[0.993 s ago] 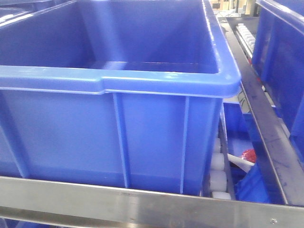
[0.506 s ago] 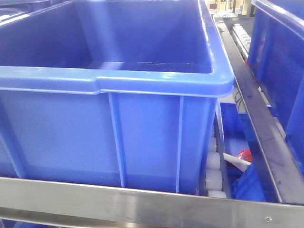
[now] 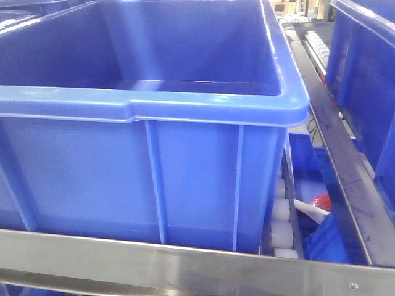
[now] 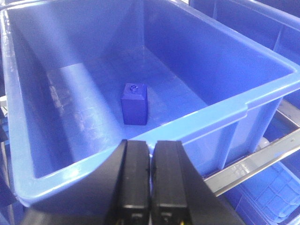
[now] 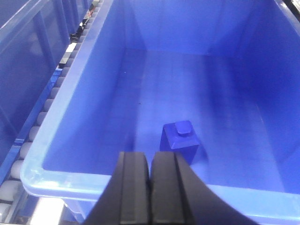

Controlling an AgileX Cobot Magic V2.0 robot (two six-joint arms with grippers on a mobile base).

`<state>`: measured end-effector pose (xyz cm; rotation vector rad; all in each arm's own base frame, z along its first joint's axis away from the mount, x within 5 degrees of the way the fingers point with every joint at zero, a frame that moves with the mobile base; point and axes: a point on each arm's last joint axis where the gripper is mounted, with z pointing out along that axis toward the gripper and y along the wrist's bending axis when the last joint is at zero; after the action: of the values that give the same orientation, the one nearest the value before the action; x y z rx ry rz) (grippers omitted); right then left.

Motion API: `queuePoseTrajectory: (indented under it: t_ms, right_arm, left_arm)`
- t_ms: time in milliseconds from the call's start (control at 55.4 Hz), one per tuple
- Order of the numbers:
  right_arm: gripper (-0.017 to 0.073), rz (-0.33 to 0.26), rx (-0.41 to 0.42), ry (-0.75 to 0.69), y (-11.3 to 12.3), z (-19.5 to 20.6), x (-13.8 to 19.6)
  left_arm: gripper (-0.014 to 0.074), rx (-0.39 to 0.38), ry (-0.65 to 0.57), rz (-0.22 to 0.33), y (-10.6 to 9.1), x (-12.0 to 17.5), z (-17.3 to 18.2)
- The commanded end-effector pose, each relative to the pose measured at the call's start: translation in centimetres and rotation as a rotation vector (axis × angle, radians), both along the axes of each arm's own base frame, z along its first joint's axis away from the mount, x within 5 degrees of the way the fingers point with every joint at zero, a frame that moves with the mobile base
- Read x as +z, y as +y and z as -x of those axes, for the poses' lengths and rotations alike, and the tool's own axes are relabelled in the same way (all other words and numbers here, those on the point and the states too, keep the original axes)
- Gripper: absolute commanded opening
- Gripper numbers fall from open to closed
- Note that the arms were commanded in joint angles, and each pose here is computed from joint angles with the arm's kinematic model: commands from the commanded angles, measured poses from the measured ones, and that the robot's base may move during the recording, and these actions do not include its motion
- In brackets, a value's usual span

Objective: Pick and sort blue part to right shelf

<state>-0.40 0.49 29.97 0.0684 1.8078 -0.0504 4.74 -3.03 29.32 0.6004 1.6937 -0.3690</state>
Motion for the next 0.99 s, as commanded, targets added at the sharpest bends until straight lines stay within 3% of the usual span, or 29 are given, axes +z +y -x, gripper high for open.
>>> queuePoseTrajectory:
  t_ms: [0, 199, 307, 488, 614, 722, 975]
  right_arm:
    - [0.0059, 0.016, -0.004, -0.117, 0.0, 0.2, 1.5]
    - [0.0059, 0.016, -0.004, -0.117, 0.0, 0.2, 1.5]
    - [0.0059, 0.016, -0.004, -0.117, 0.0, 0.2, 1.5]
    - [0.0059, 0.016, -0.004, -0.117, 0.0, 0.2, 1.5]
    - [0.0059, 0.016, -0.004, -0.117, 0.0, 0.2, 1.5]
    - [0.0059, 0.016, -0.004, -0.117, 0.0, 0.2, 1.5]
    - [0.0059, 0.016, -0.004, -0.117, 0.0, 0.2, 1.5]
  left_arm:
    - [0.0124, -0.013, -0.075, 0.061, -0.1, 1.7, 0.0]
    - [0.0124, -0.012, -0.074, 0.060, -0.1, 1.7, 0.0]
    - [0.0124, 0.024, -0.141, 0.050, 0.2, 2.1, -0.1]
    - [0.0124, 0.211, -0.217, 0.170, 1.2, 1.2, 0.1]
    - [0.0124, 0.365, -0.259, 0.232, 2.0, -1.6, 0.2]
    - [0.0124, 0.449, -0.258, 0.303, 2.3, -4.3, 0.4]
    - [0.0124, 0.554, -0.320, 0.314, 2.9, -8.1, -0.7]
